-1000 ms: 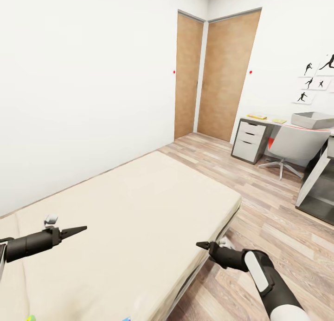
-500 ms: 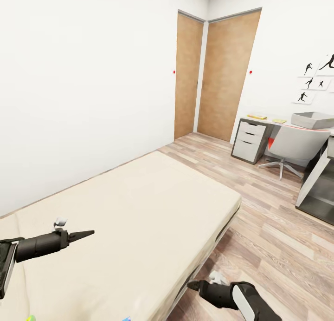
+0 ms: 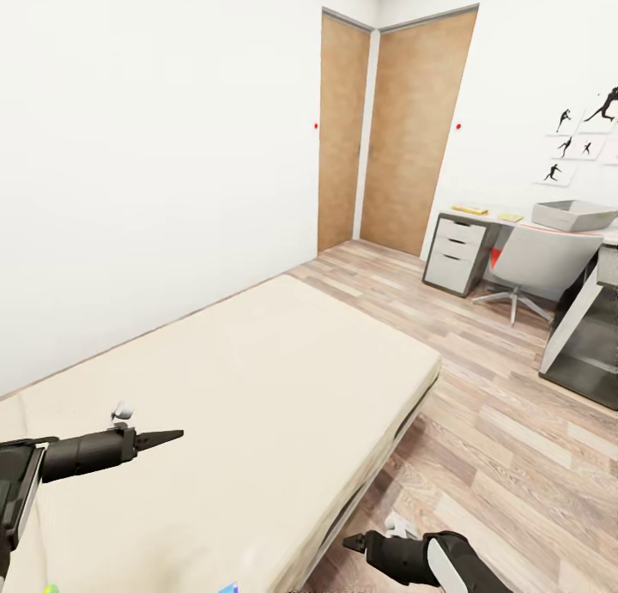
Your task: Put all the toys in the child's room - the three board games (two on the bed and one on the table), the two jigsaw puzzles on the table, and the tennis ball on the table - inside the toy box on the table in the child's room.
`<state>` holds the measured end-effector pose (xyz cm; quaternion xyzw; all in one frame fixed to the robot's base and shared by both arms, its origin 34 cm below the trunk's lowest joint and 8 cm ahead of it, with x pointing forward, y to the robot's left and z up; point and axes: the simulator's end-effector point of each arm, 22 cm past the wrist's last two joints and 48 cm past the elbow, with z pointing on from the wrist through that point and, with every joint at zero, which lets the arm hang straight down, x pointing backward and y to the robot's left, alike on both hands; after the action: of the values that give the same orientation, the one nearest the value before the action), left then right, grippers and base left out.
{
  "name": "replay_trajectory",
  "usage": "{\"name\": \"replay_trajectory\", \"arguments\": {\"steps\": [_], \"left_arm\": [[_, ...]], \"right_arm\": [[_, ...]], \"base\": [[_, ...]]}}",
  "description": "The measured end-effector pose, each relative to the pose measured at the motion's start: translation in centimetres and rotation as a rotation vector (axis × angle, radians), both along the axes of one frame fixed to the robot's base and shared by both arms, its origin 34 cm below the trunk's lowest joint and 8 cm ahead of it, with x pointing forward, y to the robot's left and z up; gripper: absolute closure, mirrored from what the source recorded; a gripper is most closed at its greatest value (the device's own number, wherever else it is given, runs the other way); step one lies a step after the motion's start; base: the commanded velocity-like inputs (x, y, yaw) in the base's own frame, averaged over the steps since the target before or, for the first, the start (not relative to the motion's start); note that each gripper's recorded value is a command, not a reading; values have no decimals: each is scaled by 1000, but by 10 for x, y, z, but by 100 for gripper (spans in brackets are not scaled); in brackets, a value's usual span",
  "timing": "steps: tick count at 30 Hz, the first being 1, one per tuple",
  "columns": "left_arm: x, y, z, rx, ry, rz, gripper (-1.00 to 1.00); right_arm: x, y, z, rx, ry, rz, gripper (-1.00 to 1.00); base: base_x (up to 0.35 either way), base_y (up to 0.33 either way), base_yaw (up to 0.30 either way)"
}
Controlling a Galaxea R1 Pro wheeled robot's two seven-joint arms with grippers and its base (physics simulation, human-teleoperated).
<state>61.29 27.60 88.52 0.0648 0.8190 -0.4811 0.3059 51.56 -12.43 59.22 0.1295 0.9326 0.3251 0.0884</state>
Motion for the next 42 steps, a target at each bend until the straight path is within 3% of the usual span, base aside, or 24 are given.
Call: {"name": "replay_trajectory", "arguments": {"steps": [7, 11, 19, 27, 33, 42], "left_arm": [[0, 0, -5, 1, 12, -1, -100], [0, 0, -8, 2, 18, -1, -100], [1, 0, -13, -1, 29, -1, -100], [1, -1, -19, -2, 42, -1, -100], [1, -1, -23, -2, 51, -2, -100], [1, -1, -29, -2, 63, -2, -100]], "right_arm": [[-4, 6, -3, 9, 13, 5, -100], [-12, 31, -2, 32, 24, 47, -100], [-30, 60, -5, 33, 34, 148, -100], [-36, 79, -5, 47, 37, 172, -100], [-41, 105, -1, 76, 37, 191, -100], [-49, 134, 0, 70, 3, 266, -100]], "base": [[0, 0, -79], [0, 0, -79], [0, 0, -79], [0, 0, -79], [0, 0, -79], [0, 0, -79]]}}
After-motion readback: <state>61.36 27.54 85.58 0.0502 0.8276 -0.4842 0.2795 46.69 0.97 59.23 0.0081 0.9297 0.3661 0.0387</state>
